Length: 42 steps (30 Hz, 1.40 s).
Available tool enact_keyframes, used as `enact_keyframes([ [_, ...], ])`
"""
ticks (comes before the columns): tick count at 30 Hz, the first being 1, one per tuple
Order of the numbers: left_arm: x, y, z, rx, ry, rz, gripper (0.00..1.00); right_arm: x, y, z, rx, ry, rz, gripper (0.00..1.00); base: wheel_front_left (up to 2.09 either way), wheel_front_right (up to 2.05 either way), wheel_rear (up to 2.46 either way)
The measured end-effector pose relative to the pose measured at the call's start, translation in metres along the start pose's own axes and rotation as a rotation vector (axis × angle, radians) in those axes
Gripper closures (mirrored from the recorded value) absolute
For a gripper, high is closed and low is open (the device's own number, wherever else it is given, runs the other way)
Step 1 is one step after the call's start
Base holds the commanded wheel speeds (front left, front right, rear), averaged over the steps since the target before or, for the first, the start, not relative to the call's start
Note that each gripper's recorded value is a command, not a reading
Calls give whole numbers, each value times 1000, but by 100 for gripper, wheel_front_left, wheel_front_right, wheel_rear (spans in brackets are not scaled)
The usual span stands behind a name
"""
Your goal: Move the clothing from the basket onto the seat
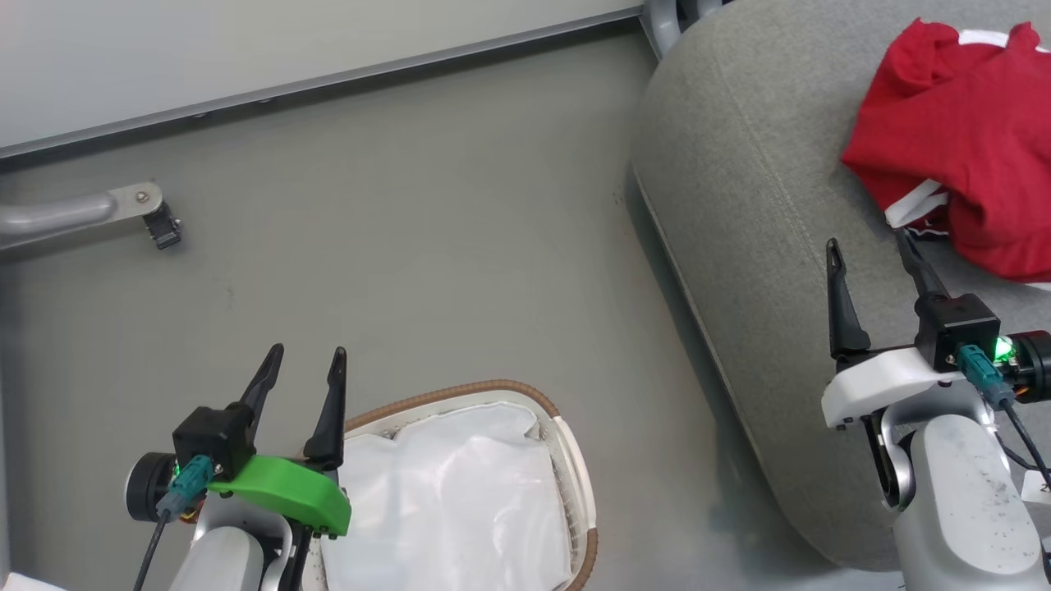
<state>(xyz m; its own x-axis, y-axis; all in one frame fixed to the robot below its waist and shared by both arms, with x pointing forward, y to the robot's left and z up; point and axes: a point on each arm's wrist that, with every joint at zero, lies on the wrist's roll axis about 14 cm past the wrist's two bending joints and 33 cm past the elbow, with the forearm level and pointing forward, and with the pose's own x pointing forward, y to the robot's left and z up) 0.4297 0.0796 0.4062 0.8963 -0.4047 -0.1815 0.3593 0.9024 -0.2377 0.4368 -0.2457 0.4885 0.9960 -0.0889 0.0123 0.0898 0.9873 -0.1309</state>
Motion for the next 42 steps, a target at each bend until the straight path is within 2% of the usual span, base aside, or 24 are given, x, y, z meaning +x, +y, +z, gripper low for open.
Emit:
enact_keyframes([
  [7, -34, 48, 15, 19, -48, 189, 0, 10, 53, 14, 130, -42, 128, 0, 0, 0, 0],
  [14, -77, 82, 23, 33, -79, 351, 0, 4, 87, 28, 196, -64, 219, 0, 0, 0, 0],
  [25, -126, 96, 23, 23, -108, 471, 0, -19, 102, 32, 236, -62, 261, 0, 0, 0, 0],
  [33, -135, 88, 21, -10, -125, 469, 0, -31, 103, 37, 250, -70, 268, 0, 0, 0, 0],
  [34, -133, 86, 21, -16, -125, 463, 100, -31, 103, 35, 250, -66, 268, 100, 0, 0, 0],
  [39, -134, 83, 6, -44, -82, 466, 100, -40, 105, 13, 259, 7, 262, 100, 0, 0, 0],
  [42, -135, 85, 4, -99, -80, 478, 100, -40, 101, 9, 311, 30, 241, 100, 0, 0, 0],
])
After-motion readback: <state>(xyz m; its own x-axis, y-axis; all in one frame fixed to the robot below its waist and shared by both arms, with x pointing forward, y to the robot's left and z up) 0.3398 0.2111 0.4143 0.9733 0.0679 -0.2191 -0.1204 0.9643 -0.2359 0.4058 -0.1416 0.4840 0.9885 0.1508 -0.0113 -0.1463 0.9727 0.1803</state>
